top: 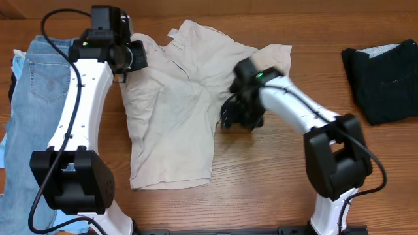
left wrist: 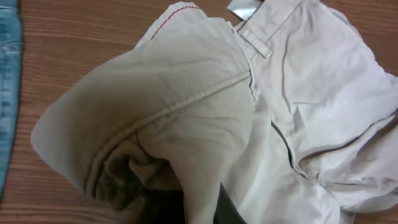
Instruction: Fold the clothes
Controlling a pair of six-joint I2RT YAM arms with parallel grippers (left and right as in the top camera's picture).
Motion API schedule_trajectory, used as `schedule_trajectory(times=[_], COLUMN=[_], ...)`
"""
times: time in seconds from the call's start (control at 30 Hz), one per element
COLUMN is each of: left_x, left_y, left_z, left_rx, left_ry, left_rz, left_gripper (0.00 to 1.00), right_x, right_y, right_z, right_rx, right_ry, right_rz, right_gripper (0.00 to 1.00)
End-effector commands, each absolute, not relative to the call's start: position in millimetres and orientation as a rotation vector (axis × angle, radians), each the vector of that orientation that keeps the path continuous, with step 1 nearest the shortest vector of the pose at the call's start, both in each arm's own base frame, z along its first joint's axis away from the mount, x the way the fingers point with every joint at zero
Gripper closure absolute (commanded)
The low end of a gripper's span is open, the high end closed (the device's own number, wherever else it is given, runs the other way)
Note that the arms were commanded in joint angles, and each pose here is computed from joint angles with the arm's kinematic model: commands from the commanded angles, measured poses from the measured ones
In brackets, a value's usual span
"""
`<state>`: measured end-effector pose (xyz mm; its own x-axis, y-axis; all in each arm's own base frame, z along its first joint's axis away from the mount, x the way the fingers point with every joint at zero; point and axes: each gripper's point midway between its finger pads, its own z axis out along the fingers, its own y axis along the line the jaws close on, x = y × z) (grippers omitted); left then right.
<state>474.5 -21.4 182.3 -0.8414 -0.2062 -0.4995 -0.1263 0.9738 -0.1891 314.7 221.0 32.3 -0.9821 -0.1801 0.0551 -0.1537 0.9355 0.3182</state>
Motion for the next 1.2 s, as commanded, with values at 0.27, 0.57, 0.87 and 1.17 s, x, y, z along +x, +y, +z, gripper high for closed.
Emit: schedule_trajectory(times=[0.27,0.57,0.87,1.17], left_x=[480.4,472.4,411.9,362.9], left_y=[-13.5,1.8,18.6,-28.0], left_z=[197.6,191.5,164.5,116.8], left_rx=[-0.274,-0.289,-0.322,-0.358], left_ry=[2.532,2.566,2.823,3.044], left_rz=[-0.193,-0.077,0.086,-0.079], left_gripper=[0.96,0.96,0.94,0.96], right_x=[280.4,280.5,363.2,446.6], right_y=[285.3,258.5,169.2,93.9], right_z=[13.2,7.2,9.5,26.0], right_rx=[0.601,0.519,0.272,0.208], right_ry=[-3.037,-3.055,-3.207,-3.485], right_rz=[-0.513,-0.331,-0.376,-0.436], right_gripper=[0.28,0.96,0.96,0.96])
